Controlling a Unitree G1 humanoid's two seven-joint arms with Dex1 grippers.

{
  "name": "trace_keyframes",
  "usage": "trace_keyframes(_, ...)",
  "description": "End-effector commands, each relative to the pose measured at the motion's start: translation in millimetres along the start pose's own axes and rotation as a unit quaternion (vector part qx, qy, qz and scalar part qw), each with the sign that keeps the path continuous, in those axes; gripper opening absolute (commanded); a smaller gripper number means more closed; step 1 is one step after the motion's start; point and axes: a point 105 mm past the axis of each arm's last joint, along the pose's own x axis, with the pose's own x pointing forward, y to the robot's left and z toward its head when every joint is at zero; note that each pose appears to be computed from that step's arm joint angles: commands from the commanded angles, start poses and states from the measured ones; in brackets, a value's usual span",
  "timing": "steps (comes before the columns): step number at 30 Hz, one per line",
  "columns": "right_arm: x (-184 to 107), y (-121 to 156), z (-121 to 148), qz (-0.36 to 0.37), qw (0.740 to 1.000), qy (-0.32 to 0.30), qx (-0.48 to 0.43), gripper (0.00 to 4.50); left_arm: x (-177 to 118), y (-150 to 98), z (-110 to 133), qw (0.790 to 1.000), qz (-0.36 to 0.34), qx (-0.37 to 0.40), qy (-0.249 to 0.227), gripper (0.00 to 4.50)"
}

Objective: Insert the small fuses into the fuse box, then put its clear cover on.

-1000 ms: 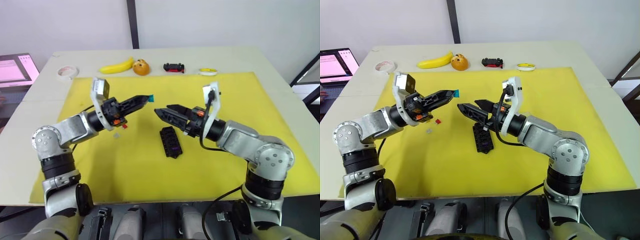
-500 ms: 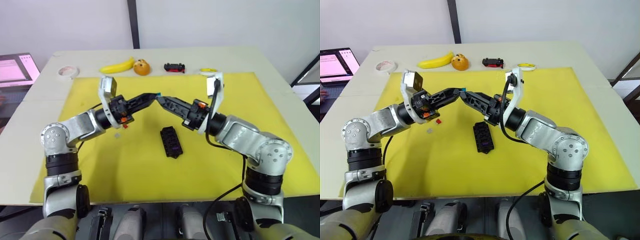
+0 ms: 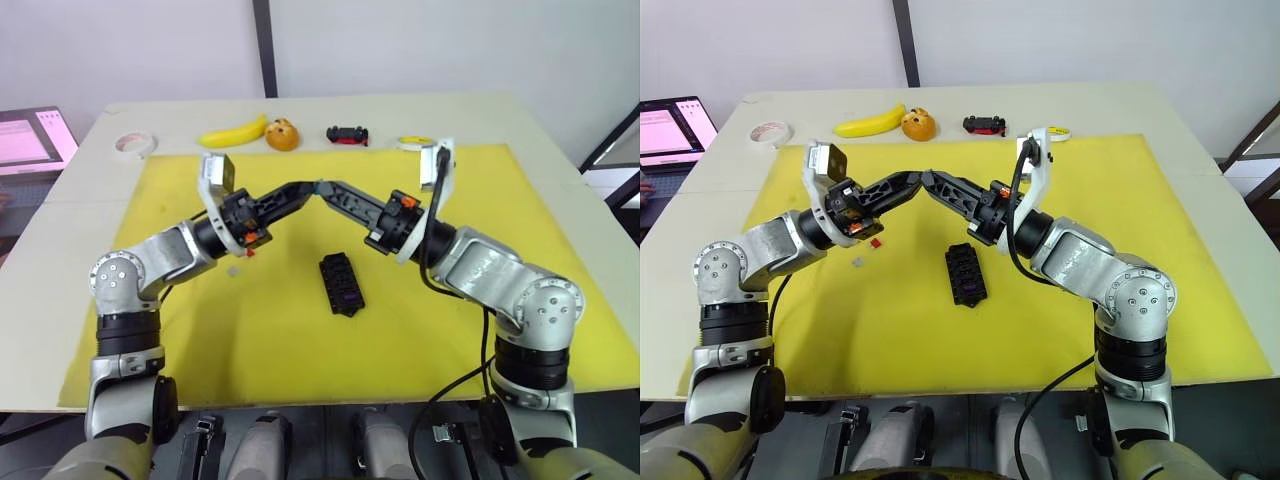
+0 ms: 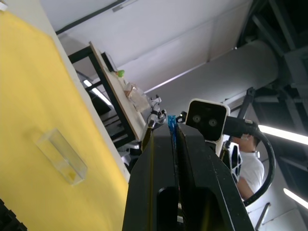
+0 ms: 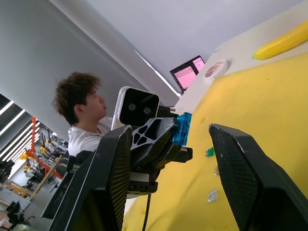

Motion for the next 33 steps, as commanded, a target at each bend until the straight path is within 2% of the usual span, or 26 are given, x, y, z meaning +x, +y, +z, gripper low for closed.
trace_keyframes(1, 0.7, 8.7, 2.9, 0.015, 1.000, -0.004, -0.006, 2.71, 0.2, -12.8, 3.2, 1.000, -0.019, 0.015, -0.006, 0.00)
trace_keyframes(7, 2.3, 7.8, 3.5, 0.013, 1.000, -0.007, -0.006, 2.71, 1.6, -13.9, 3.3, 1.000, -0.023, 0.012, -0.007, 0.00)
trace_keyframes(10, 2.6, 8.9, 4.9, 0.014, 1.000, -0.011, -0.006, 1.91, 1.2, -12.7, 3.3, 1.000, -0.021, 0.011, -0.008, 0.00)
trace_keyframes(11, 2.8, 9.1, 5.3, 0.014, 1.000, -0.012, -0.006, 1.44, 1.1, -12.2, 3.4, 1.000, -0.020, 0.010, -0.009, 0.00)
trace_keyframes(33, 2.6, 9.8, 4.0, 0.014, 1.000, -0.007, -0.003, 1.44, 1.6, -13.1, 0.3, 1.000, -0.021, 0.007, -0.009, 0.00)
